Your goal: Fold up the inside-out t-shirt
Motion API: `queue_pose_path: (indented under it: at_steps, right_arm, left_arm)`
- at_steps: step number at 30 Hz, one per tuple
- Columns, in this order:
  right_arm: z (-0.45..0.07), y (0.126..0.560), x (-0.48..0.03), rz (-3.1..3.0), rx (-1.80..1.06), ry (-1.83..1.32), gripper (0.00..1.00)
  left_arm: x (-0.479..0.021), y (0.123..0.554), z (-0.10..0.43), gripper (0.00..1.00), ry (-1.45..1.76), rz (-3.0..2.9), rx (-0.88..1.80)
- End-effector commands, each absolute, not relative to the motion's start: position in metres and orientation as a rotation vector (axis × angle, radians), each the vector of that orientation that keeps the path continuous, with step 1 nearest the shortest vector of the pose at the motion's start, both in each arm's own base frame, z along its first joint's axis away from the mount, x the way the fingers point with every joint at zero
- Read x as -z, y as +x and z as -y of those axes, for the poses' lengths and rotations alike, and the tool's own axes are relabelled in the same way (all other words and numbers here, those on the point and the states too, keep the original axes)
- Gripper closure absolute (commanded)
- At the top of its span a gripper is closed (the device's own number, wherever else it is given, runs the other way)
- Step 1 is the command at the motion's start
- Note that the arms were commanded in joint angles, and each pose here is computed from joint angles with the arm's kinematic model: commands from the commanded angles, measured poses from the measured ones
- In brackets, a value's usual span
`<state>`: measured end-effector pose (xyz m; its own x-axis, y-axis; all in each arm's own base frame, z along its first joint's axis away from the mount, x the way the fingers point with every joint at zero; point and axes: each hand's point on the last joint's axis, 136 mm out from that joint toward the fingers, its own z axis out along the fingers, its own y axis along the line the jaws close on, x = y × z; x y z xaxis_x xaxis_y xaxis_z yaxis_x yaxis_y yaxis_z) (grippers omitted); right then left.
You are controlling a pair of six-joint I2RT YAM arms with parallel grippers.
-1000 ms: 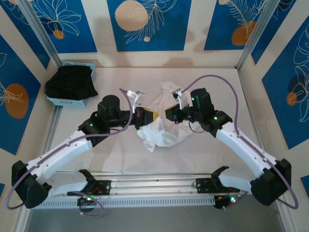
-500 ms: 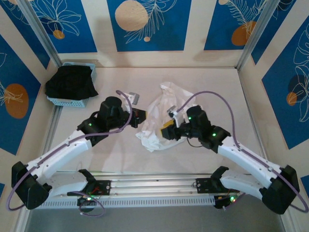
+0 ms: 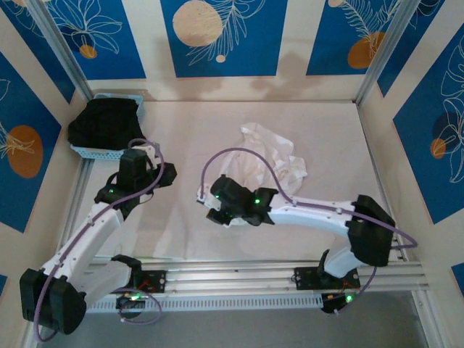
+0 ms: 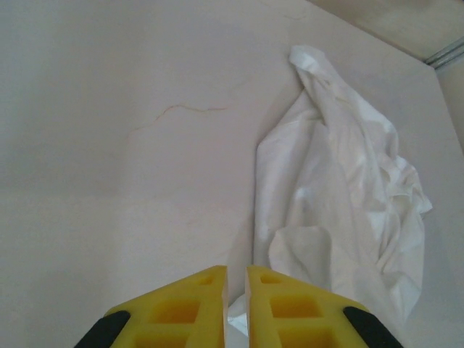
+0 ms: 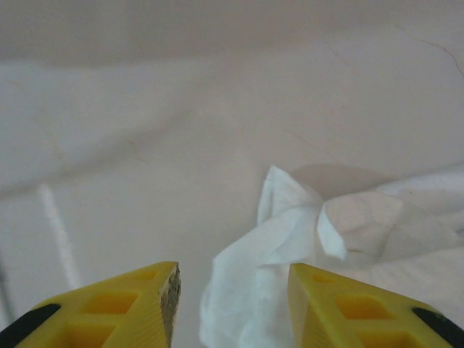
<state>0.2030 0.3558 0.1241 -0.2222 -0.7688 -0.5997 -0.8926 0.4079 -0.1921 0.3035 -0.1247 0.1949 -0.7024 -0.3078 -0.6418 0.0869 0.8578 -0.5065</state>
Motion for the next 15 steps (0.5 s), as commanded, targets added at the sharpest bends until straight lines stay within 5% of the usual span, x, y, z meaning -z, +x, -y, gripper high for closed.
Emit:
queue_pose_path:
  at_steps: [1, 6, 11, 15]
  right_arm:
    - [-0.344, 0.217, -0.111, -2.015, 0.006, -1.486, 0.56]
    - [-0.344, 0.224, -0.101, -2.015, 0.101, -1.496, 0.59]
    - [-0.343, 0.228, -0.117, -1.987, 0.078, -1.417, 0.88]
    - [-0.337, 0.216, -0.142, -2.003, -0.142, -1.335, 0.96]
  left_arm:
    - [-0.193, 0.302, 0.126, 0.86, -0.176, -2.260, 0.723]
    - [-0.190, 0.303, 0.126, 0.86, -0.168, -2.268, 0.733]
    - [-0.185, 0.303, 0.130, 0.86, -0.154, -2.283, 0.756]
    - [-0.181, 0.303, 0.137, 0.85, -0.134, -2.293, 0.799]
